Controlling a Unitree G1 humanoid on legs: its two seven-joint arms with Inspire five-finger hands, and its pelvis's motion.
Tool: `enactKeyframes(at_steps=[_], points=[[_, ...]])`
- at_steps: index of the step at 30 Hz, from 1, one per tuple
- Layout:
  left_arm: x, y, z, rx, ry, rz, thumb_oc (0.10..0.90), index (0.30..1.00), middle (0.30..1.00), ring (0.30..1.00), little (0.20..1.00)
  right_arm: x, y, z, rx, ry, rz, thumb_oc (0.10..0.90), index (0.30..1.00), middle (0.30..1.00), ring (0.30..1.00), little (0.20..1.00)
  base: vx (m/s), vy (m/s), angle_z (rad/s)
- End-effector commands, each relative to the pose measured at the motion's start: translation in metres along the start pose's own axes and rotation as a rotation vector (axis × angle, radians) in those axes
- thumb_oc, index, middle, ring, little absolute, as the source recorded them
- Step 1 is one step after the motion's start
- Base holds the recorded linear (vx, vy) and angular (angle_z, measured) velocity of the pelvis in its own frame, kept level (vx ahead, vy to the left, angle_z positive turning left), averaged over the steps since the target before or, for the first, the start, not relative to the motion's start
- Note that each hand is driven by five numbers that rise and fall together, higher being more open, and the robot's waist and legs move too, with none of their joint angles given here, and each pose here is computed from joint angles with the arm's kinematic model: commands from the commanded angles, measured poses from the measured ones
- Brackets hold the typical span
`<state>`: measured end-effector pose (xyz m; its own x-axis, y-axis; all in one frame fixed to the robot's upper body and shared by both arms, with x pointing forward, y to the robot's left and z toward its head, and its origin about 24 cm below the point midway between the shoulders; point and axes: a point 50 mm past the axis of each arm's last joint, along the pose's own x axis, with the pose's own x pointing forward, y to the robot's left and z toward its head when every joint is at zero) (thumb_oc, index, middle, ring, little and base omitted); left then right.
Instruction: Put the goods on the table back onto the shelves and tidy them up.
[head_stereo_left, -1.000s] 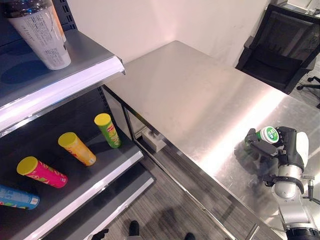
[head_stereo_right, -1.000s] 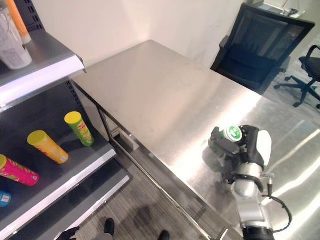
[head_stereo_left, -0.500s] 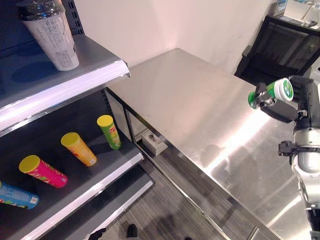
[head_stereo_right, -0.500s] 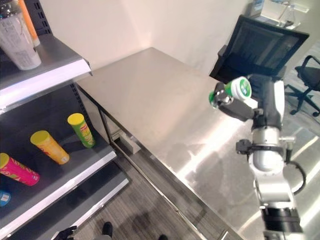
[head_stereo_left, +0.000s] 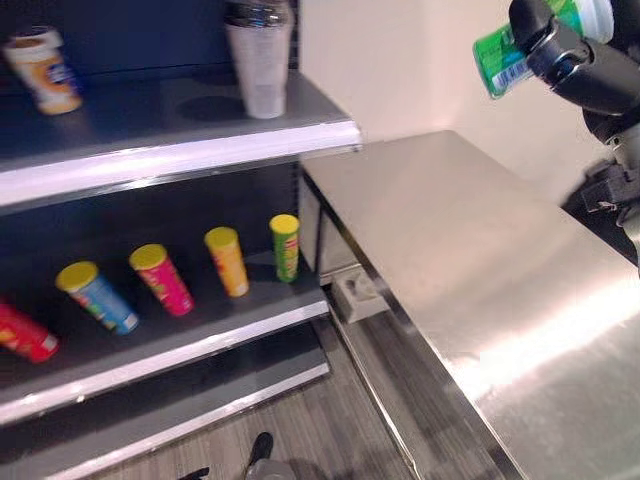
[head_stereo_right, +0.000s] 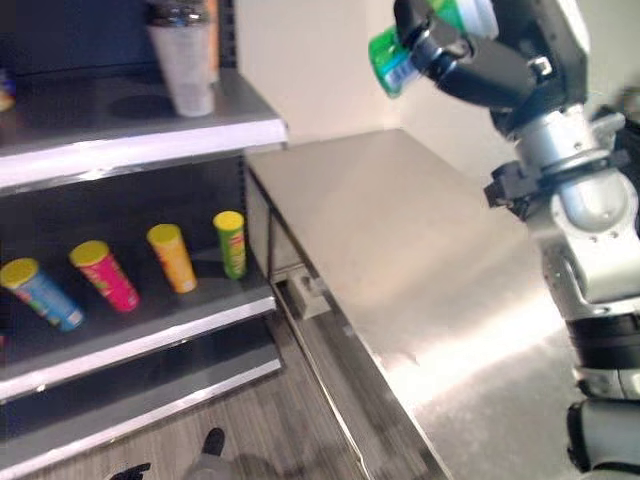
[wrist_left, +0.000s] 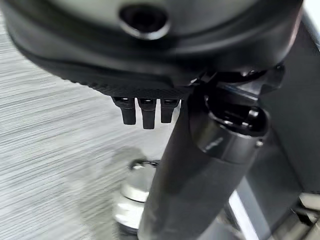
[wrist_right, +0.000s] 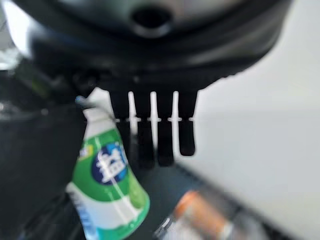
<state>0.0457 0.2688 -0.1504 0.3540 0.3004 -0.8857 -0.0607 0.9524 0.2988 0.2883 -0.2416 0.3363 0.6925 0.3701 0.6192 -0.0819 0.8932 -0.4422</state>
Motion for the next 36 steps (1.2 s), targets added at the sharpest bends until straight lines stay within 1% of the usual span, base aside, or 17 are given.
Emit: enactKeyframes(at_steps=[1,6,9,19,31,36], points=[[0.004,0.025,0.028,0.078,-0.094,0.045,0.800,0.900,0.900,0.900,0.900,0.015,-0.012,0.038,0.061,-0.207,-0.032,0.400,0.300,0.300,0.300,0.300,-0.09,0.012,0.37],[0.005,0.029,0.033,0.095,-0.112,0.054,0.800,0.900,0.900,0.900,0.900,0.032,-0.006,0.054,0.030,-0.243,0.036,0.400,0.300,0.300,0.300,0.300,-0.12,0.127,0.73],[0.005,0.021,0.030,0.103,-0.104,0.027,0.800,0.900,0.900,0.900,0.900,0.038,-0.006,0.057,0.033,-0.253,0.034,0.400,0.300,0.300,0.300,0.300,0.01,0.219,0.33],[0.006,0.028,0.031,0.232,-0.090,0.015,0.800,0.900,0.900,0.900,0.900,0.033,-0.023,0.080,0.027,-0.373,-0.071,0.400,0.300,0.300,0.300,0.300,-0.03,0.218,0.52],[0.005,0.038,0.039,0.314,-0.114,0.019,0.800,0.900,0.900,0.900,0.900,0.041,-0.008,0.077,-0.046,-0.334,0.004,0.400,0.300,0.300,0.300,0.300,-0.03,0.158,0.14],[0.006,0.045,0.048,0.325,-0.138,0.043,0.800,0.900,0.900,0.900,0.900,0.037,-0.007,0.079,-0.067,-0.354,-0.009,0.400,0.300,0.300,0.300,0.300,-0.05,0.069,0.01]])
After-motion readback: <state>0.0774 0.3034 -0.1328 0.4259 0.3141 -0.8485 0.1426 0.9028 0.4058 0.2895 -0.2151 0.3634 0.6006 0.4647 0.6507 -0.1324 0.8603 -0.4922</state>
